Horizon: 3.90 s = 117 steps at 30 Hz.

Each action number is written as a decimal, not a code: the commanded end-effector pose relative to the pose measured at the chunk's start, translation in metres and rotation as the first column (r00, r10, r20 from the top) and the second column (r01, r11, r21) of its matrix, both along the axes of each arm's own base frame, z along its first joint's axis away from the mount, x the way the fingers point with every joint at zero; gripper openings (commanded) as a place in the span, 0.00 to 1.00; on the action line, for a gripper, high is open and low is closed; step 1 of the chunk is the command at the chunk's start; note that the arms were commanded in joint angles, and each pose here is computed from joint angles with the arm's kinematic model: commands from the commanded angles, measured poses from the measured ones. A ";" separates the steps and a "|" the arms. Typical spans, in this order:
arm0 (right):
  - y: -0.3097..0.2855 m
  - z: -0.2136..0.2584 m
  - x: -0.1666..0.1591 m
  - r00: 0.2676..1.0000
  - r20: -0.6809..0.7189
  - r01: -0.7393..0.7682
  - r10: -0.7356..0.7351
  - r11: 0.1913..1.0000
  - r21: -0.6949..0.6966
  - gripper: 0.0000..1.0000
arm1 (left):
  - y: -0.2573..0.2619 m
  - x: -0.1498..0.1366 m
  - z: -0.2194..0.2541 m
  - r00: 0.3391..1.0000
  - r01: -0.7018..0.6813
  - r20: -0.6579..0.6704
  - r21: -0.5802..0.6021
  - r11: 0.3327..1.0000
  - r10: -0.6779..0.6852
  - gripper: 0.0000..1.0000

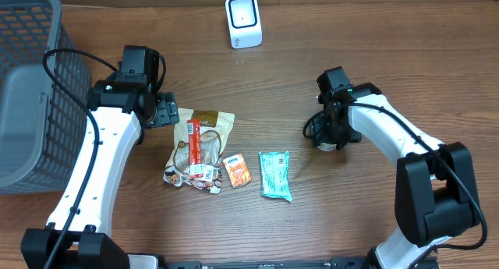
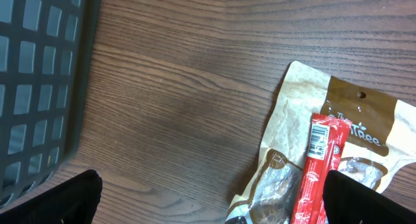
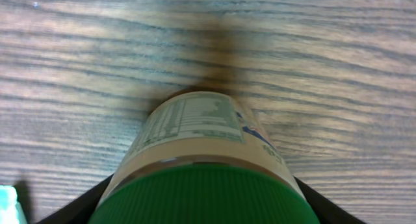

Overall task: Scan the item barcode
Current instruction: 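Hold the green-capped bottle raised above the table with the right gripper, then carry the bottle with the right gripper to the white barcode scanner, then hold the bottle label in front of the scanner with the right gripper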

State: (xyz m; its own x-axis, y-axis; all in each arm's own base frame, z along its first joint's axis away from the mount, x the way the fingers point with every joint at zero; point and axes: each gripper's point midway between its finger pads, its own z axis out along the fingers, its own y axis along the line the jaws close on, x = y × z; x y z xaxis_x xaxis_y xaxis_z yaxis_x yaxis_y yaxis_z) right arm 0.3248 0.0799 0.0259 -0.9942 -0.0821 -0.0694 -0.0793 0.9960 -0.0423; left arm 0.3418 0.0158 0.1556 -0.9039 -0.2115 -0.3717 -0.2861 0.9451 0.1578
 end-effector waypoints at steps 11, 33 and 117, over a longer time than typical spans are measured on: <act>0.002 0.000 0.007 0.989 0.023 0.143 -0.144 0.989 0.021 0.77 | 0.002 0.001 0.000 1.000 -0.003 -0.001 0.010 1.000 0.003 1.00; 0.001 -0.003 0.006 0.989 0.015 0.147 -0.147 0.989 0.017 0.70 | 0.002 0.001 0.000 1.000 -0.003 -0.001 0.010 1.000 0.003 1.00; 0.205 0.170 0.299 0.616 0.770 -0.309 -0.165 0.849 0.429 0.04 | 0.002 0.001 0.000 1.000 -0.003 -0.001 0.010 1.000 0.003 1.00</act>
State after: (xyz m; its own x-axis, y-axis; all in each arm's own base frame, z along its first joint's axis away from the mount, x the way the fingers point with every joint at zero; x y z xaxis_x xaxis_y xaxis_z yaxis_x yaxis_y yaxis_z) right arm 0.6136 0.2822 0.2025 -0.5549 0.0944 -0.8265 -0.3336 0.8849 0.3250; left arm 0.3419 0.0158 0.1557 -0.9038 -0.2115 -0.3721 -0.2861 0.9451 0.1577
